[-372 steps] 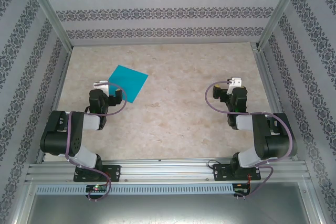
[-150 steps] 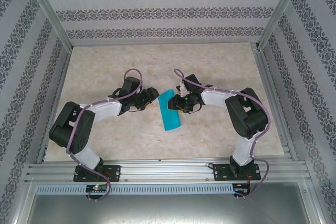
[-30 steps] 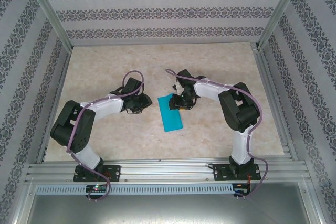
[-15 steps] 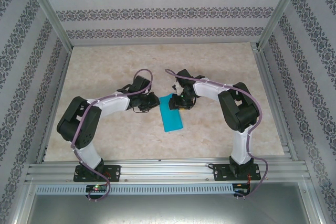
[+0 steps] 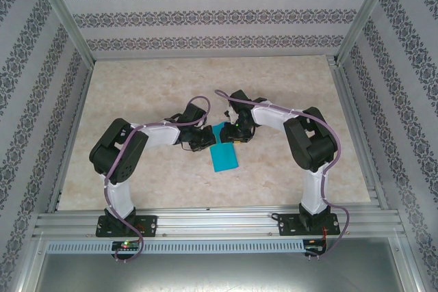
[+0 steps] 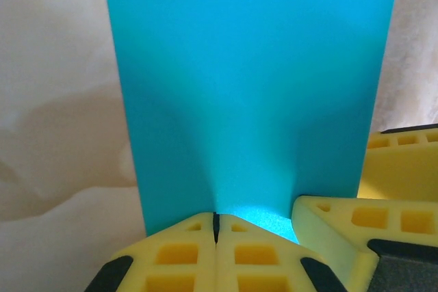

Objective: Fold a paper plane with a square sheet of paper (pick it up from the middle)
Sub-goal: Hold the square sheet of paper at the center of the table, then fold the square sheet of paper in half at the center of the table.

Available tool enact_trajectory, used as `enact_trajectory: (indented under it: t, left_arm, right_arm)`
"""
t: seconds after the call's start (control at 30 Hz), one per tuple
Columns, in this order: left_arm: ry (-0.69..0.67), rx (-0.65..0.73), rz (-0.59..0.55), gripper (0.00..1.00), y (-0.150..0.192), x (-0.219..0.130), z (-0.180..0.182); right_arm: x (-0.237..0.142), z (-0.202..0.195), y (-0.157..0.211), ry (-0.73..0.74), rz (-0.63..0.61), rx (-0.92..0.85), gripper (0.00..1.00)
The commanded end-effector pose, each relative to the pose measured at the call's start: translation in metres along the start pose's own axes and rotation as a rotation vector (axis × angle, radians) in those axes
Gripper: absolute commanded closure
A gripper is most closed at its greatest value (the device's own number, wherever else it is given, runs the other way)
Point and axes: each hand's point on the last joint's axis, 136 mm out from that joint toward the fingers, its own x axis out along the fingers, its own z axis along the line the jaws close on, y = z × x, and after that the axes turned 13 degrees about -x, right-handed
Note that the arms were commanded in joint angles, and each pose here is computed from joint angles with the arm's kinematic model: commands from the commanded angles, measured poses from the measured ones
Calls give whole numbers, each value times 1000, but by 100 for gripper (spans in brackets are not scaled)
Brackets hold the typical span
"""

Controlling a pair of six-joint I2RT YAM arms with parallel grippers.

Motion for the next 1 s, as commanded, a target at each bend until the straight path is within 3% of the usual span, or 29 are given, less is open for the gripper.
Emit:
enact_trajectory:
  t: [0.0, 0.27, 0.4, 0.6, 0.7, 0.8, 0.97]
  left_arm:
    - [-31, -1, 5, 100, 1, 5, 3]
    - [-194, -38, 20, 100, 10, 9, 48]
    - [-257, -38, 23, 100, 11, 12, 65]
    - [-299, -33, 30, 100, 13, 18, 82]
    - [-302, -27, 32, 100, 13, 22, 85]
    - [-315, -22, 27, 100, 13, 22, 89]
    - [-334, -18, 25, 100, 14, 23, 97]
  right_arm:
    - [54, -49, 37, 175, 126, 8, 56]
    - [39, -43, 30, 146, 86, 36, 56]
    - [0, -23, 6, 57, -34, 56, 54]
    - [-81, -5, -20, -31, -256, 82, 38]
    - [-91, -3, -21, -36, -295, 71, 36]
    - [-79, 11, -19, -112, -251, 62, 48]
    - [-60, 29, -23, -154, -208, 31, 82]
